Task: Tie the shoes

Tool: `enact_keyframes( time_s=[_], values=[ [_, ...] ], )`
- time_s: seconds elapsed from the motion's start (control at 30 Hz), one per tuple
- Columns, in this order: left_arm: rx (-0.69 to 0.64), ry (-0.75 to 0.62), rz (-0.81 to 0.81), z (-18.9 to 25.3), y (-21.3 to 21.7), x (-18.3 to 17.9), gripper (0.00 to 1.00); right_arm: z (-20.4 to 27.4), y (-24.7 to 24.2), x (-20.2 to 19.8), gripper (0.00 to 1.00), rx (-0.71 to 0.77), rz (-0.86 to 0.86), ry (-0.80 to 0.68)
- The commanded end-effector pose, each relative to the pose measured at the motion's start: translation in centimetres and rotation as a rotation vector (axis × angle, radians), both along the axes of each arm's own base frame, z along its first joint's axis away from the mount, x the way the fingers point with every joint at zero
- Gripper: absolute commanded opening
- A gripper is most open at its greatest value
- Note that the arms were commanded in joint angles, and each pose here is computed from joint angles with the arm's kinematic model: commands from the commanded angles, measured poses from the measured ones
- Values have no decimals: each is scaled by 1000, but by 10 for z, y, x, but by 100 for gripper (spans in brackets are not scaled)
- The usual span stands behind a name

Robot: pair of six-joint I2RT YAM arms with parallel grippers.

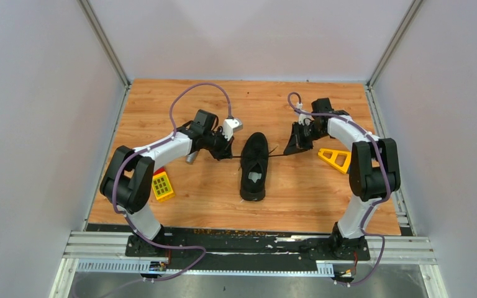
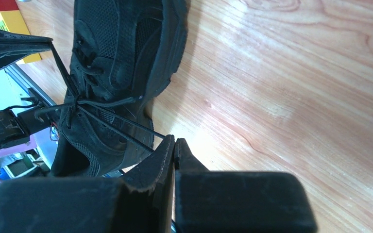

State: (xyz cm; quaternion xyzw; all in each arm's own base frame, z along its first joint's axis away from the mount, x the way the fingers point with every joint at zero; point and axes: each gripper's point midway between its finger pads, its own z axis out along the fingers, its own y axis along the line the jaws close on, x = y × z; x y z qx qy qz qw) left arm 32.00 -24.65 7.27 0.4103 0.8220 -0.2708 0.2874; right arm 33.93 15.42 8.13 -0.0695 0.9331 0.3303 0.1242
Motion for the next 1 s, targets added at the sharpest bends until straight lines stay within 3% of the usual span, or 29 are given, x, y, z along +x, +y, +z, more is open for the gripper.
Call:
enact_keyframes(
  time_s=[0.0, 0.97],
  values=[
    [191, 26, 149, -21, 56, 12, 0, -14, -53, 21, 0, -168, -122, -58],
    [95, -50, 21, 22, 37, 13, 0, 7, -30, 23, 0, -110, -66, -125]
  ],
)
